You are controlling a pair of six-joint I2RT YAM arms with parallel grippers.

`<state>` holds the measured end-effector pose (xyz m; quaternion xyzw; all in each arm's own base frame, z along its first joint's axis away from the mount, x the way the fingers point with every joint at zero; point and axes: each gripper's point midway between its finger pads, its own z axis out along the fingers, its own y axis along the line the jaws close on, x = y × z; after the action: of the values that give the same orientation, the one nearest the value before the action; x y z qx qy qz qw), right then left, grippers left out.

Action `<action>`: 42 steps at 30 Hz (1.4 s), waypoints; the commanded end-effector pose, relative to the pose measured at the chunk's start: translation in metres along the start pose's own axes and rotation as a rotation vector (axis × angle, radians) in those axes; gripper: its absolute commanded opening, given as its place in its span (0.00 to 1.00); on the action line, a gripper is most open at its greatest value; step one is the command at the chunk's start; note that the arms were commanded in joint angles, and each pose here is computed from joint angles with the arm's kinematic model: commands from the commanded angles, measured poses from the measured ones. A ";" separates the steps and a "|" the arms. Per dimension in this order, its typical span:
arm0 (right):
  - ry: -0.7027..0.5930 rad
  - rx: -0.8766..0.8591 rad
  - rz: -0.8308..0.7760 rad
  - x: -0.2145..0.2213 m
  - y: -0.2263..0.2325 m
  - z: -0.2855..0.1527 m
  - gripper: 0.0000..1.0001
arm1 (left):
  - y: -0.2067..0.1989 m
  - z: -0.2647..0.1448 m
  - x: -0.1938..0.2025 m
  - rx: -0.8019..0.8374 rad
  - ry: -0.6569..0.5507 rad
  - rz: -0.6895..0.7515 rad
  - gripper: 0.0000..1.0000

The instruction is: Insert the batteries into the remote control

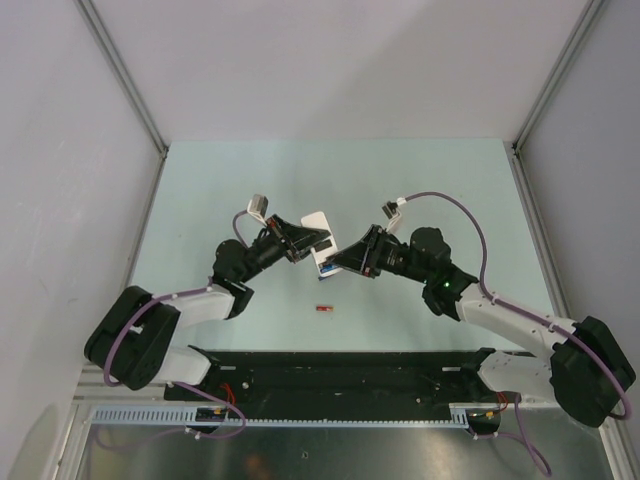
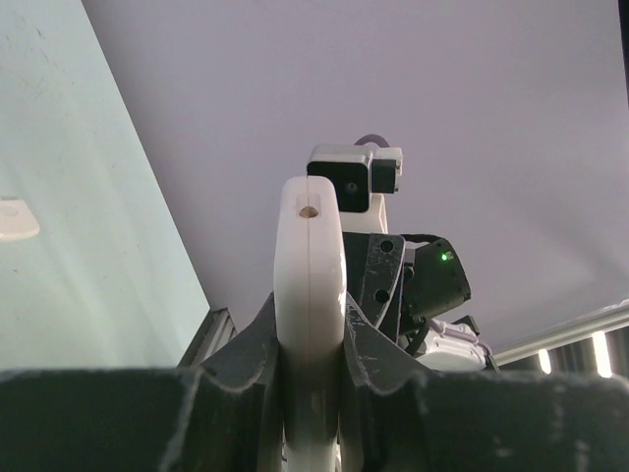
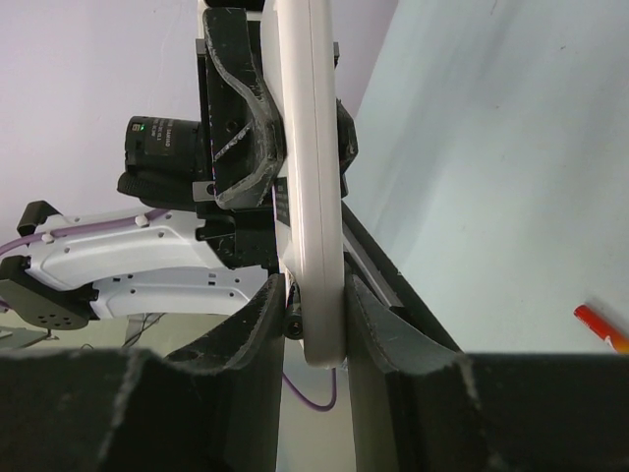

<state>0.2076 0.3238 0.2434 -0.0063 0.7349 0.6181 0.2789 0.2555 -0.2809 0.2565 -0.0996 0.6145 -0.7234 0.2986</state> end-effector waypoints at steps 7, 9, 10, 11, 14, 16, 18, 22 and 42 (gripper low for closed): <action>0.049 0.029 -0.014 0.016 -0.008 0.002 0.00 | -0.049 0.001 0.011 0.148 0.010 0.075 0.00; 0.062 0.026 -0.015 0.016 -0.007 0.000 0.00 | -0.045 0.000 0.014 0.140 0.027 0.079 0.00; 0.064 0.023 -0.022 0.014 -0.005 0.000 0.00 | -0.041 0.001 0.018 0.133 0.053 0.076 0.00; 0.078 0.017 -0.022 0.015 -0.004 -0.001 0.00 | -0.039 0.001 0.019 0.130 0.061 0.076 0.00; 0.110 -0.002 -0.032 0.015 0.001 -0.002 0.00 | -0.034 0.001 0.023 0.118 0.087 0.062 0.01; 0.125 -0.008 -0.039 0.015 0.001 -0.002 0.00 | -0.034 0.000 0.024 0.117 0.091 0.062 0.04; 0.151 -0.022 -0.043 0.017 0.004 -0.003 0.00 | -0.036 0.000 0.024 0.126 0.097 0.072 0.06; 0.168 -0.032 -0.049 0.016 0.005 -0.006 0.00 | -0.039 -0.001 0.027 0.134 0.115 0.079 0.10; 0.229 -0.046 -0.051 0.008 0.007 -0.014 0.00 | -0.044 -0.005 0.038 0.157 0.206 0.098 0.00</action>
<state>0.1813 0.3165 0.2394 -0.0992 0.7480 0.6283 0.1895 0.2292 -0.2917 0.2559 -0.0342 0.6262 -0.7314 0.2677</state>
